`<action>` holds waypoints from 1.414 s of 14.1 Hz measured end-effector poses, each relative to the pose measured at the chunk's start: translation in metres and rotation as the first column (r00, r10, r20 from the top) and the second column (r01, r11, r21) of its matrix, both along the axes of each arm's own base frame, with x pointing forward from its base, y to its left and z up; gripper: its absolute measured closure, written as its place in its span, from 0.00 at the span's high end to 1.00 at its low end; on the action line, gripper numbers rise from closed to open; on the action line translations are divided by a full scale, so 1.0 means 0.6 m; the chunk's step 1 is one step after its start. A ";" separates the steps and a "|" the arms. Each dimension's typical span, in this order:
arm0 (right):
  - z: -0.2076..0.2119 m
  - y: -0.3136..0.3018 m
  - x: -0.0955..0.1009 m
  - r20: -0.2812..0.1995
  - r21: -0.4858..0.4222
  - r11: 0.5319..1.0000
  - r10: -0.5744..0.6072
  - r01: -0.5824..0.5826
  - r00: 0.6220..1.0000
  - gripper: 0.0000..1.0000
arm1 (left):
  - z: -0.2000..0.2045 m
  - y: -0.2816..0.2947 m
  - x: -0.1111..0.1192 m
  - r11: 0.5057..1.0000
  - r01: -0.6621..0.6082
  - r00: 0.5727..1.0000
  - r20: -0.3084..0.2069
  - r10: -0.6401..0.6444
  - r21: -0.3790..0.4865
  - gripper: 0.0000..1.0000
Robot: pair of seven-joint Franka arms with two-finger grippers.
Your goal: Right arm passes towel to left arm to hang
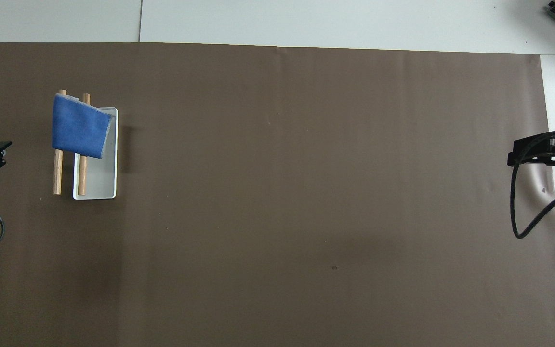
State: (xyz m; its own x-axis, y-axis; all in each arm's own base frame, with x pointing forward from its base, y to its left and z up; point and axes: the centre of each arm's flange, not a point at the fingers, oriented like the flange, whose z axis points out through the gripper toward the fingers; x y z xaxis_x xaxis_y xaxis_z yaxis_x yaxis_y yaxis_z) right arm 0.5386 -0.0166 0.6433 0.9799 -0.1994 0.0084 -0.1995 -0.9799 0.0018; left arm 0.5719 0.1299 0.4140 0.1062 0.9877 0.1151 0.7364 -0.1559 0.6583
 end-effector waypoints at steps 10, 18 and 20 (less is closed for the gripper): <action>0.000 -0.003 0.000 0.000 0.000 1.000 -0.004 0.004 1.000 1.00 | 0.099 -0.171 0.050 0.782 0.478 0.847 0.027 -0.531 0.399 1.00; 0.000 -0.004 -0.001 0.000 0.000 1.000 -0.004 0.004 1.000 1.00 | 0.245 -0.248 0.053 0.500 0.681 0.633 -0.089 -0.769 0.535 1.00; 0.000 -0.004 -0.001 0.000 0.000 1.000 -0.004 0.004 1.000 1.00 | 0.284 -0.251 0.059 0.368 0.772 0.541 -0.231 -0.809 0.518 1.00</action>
